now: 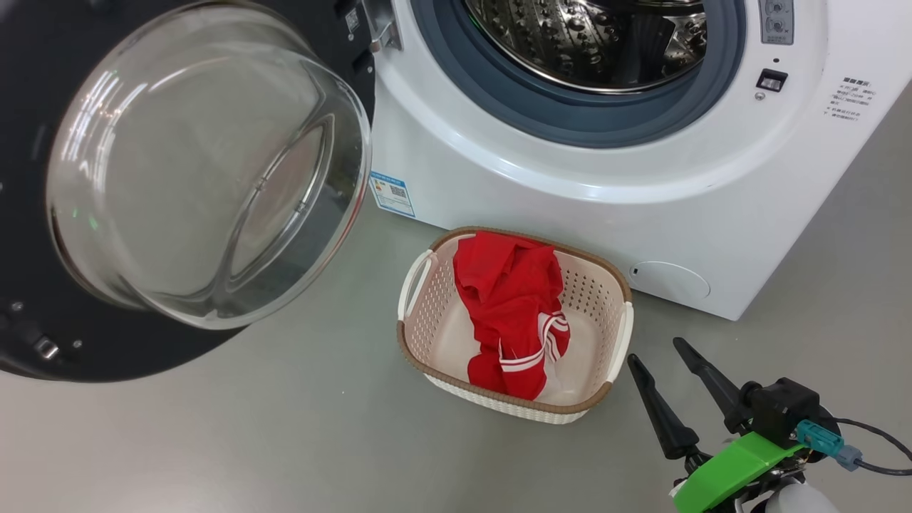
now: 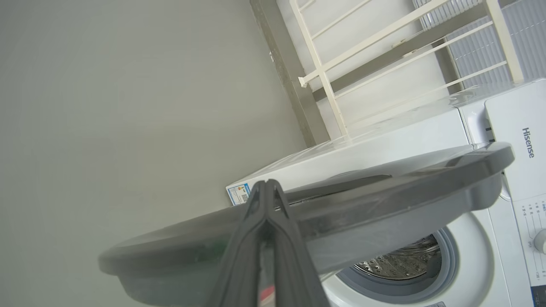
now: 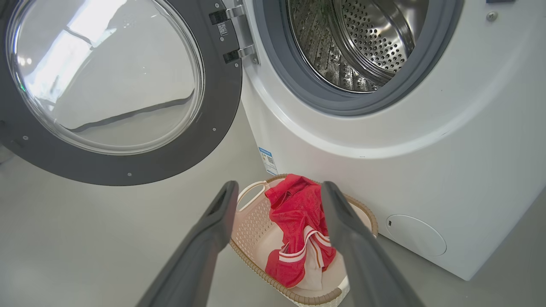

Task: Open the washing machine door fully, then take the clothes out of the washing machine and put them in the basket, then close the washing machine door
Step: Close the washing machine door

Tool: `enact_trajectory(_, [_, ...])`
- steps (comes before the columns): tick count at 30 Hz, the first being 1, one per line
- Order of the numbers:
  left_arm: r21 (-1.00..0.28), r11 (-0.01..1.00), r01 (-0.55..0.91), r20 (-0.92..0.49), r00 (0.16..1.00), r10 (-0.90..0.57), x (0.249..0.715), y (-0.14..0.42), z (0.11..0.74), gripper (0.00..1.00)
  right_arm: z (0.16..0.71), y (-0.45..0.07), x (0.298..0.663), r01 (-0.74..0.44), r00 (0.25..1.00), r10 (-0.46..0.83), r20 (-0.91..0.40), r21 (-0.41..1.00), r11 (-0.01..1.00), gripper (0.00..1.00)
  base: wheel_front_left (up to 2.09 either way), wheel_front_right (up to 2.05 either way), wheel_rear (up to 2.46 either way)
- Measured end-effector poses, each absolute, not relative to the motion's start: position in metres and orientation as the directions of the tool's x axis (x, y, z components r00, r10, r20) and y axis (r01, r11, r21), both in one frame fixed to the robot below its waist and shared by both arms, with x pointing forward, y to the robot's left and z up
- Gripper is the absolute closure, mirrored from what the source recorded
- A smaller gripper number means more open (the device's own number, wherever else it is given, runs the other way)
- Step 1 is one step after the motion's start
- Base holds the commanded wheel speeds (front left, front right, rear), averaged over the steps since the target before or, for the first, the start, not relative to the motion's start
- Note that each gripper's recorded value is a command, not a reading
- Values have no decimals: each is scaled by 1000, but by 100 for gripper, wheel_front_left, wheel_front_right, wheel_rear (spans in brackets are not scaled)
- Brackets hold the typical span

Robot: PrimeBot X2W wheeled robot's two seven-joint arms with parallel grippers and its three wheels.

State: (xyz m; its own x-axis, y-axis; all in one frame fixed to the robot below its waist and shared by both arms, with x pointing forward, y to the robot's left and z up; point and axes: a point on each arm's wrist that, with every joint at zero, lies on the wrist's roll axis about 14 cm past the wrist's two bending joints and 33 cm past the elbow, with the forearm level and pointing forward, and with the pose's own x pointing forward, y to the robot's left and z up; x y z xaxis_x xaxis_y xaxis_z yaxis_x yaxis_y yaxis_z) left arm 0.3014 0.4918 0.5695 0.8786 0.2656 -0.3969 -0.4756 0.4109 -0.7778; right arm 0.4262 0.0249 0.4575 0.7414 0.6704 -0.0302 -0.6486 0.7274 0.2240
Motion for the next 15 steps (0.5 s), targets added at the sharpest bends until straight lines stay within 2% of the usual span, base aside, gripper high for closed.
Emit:
enact_trajectory(6, [-775,466,-426,-411,901,141,303,470,573,100,463,25,426,-648,744,668,-19,219,729,0,0,0,0])
enact_trajectory(15, [-725,600,-338,-468,881,-69,299,423,572,100,471,18,427,-629,765,644,0,217,747,0,0,0,0])
